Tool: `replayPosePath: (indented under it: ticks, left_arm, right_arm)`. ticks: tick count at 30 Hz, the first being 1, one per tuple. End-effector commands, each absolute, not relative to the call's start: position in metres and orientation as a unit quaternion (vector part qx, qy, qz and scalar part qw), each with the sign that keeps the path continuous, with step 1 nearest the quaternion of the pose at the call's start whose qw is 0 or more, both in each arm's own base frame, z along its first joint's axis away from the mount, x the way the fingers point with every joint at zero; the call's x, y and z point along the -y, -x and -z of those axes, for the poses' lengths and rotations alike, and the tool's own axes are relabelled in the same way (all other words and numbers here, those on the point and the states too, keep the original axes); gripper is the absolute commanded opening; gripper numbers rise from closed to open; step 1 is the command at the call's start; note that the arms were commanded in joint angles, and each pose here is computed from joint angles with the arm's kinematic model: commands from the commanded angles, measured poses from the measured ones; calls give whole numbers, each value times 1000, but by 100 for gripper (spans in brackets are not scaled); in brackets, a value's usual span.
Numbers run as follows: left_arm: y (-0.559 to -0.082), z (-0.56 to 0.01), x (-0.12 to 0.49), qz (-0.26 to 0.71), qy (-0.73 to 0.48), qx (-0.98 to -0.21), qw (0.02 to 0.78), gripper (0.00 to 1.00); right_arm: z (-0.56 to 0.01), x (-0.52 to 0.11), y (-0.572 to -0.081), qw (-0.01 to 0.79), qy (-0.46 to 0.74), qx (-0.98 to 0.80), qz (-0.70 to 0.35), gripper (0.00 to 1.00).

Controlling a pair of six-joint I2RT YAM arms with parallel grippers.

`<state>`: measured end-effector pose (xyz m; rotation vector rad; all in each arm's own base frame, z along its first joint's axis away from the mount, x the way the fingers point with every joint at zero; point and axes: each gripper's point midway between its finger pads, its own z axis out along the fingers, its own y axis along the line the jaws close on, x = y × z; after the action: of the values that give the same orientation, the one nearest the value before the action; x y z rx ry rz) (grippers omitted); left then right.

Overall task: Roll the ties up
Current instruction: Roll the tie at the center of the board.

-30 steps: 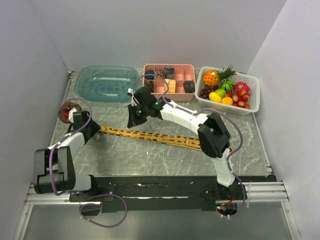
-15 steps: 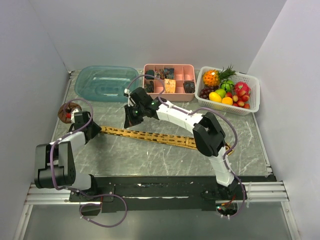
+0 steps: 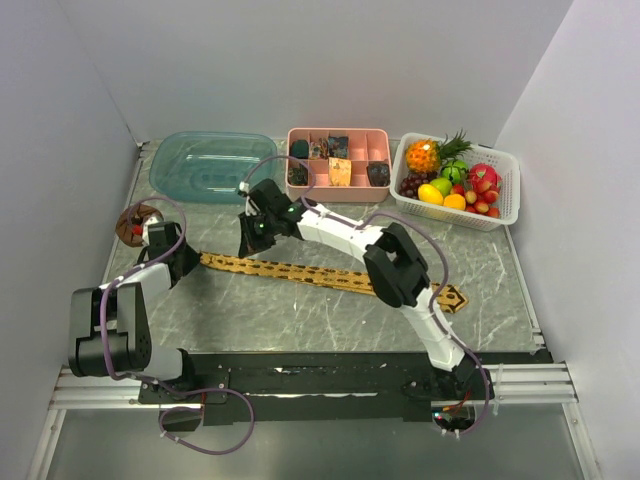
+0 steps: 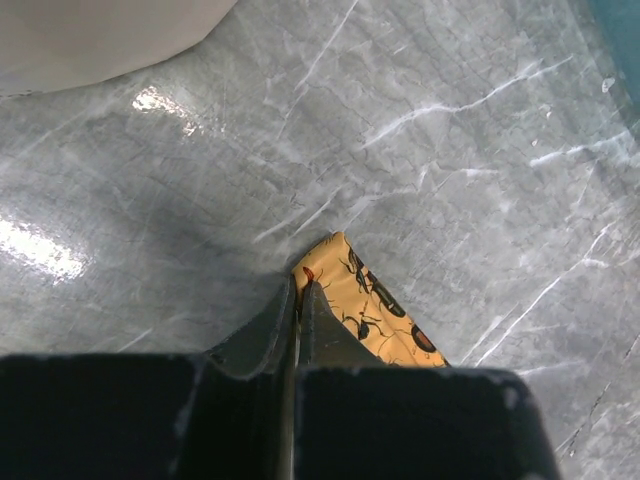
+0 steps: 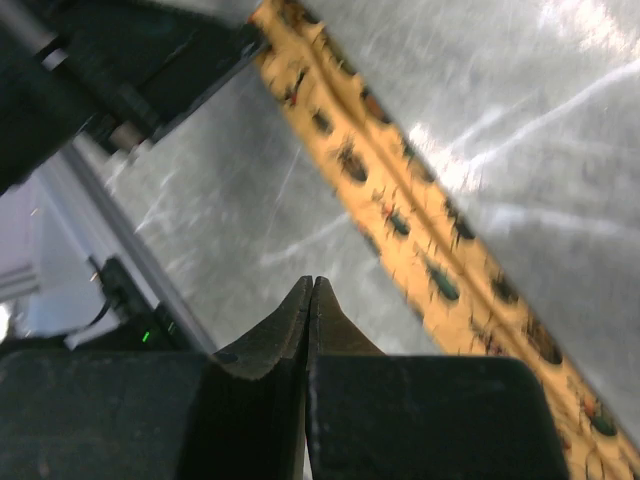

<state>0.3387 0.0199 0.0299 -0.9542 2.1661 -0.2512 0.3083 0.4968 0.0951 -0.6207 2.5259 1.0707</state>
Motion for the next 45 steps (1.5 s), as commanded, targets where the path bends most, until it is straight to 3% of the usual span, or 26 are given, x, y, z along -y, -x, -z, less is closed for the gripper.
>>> replayPosePath:
  ticks: [1,13,14,18,23,36,45]
  left_arm:
    - [-350,-51,-18,120,358,-831,408,3]
    - [-353,-70,-12,142,347,-821,431,6]
    - [-351,-68,-13,138,349,-822,427,9]
    - [-346,-67,-15,132,352,-825,423,37]
    - [-339,-69,-17,123,360,-825,419,52]
    - [-362,-81,-27,102,331,-826,446,57]
    - [-379,-65,-29,93,316,-841,429,53]
  right_arm:
    - [-103,-522,-314,204,229,-881,-361,0]
    - [-90,-539,-318,230,242,-875,-350,0]
    - [-89,-540,-319,229,241,-876,-350,0]
    - [-86,-540,-319,231,238,-878,-345,0]
    - [-80,-532,-321,234,233,-885,-328,0]
    - [-92,-502,-313,250,235,-888,-305,0]
    - [-114,-485,-313,263,226,-884,-315,0]
